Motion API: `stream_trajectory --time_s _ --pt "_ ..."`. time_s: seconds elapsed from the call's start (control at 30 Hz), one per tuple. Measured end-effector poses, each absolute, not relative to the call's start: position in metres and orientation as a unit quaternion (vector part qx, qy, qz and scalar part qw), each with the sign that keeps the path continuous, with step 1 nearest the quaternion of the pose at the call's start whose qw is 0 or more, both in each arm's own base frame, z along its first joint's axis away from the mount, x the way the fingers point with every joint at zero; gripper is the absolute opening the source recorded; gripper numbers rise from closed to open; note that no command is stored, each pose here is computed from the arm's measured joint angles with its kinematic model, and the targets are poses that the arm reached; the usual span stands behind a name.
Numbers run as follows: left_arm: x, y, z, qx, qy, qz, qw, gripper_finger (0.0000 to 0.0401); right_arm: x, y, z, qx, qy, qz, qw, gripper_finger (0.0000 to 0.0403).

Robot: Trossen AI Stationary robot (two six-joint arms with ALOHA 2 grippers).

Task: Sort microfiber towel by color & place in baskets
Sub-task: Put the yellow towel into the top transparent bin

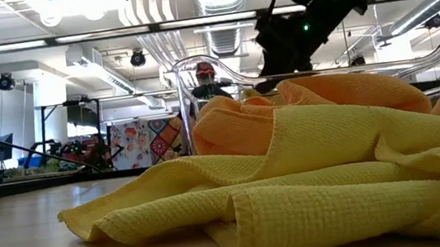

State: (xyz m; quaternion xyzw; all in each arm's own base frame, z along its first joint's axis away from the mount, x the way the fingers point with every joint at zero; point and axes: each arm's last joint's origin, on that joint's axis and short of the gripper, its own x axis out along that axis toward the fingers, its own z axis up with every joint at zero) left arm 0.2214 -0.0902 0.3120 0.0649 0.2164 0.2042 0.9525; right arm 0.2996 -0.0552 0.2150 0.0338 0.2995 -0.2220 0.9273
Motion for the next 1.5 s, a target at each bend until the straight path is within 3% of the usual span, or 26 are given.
stream_trajectory --time_s 0.3,0.53,1.07,1.33,1.5 --pt "0.221 -0.090 0.312 0.067 0.217 0.204 0.952 0.0191 0.315 -0.057 0.179 0.032 0.344 -0.196 0.918 0.0052" --pt "0.221 -0.090 0.312 0.063 0.216 0.205 0.953 0.0191 0.320 -0.059 0.172 0.038 0.343 -0.196 0.918 0.0043" --pt "0.235 -0.091 0.300 0.070 0.234 0.213 0.946 0.0191 0.293 -0.055 0.231 0.034 0.272 -0.201 0.941 0.0076" --pt "0.269 -0.084 0.280 0.078 0.284 0.087 0.952 0.0191 0.278 -0.052 0.253 0.035 0.249 -0.199 0.947 0.0076" --pt "0.291 -0.064 0.262 0.103 0.311 0.081 0.941 0.0191 0.276 -0.052 0.255 0.015 0.253 -0.194 0.948 0.0071"
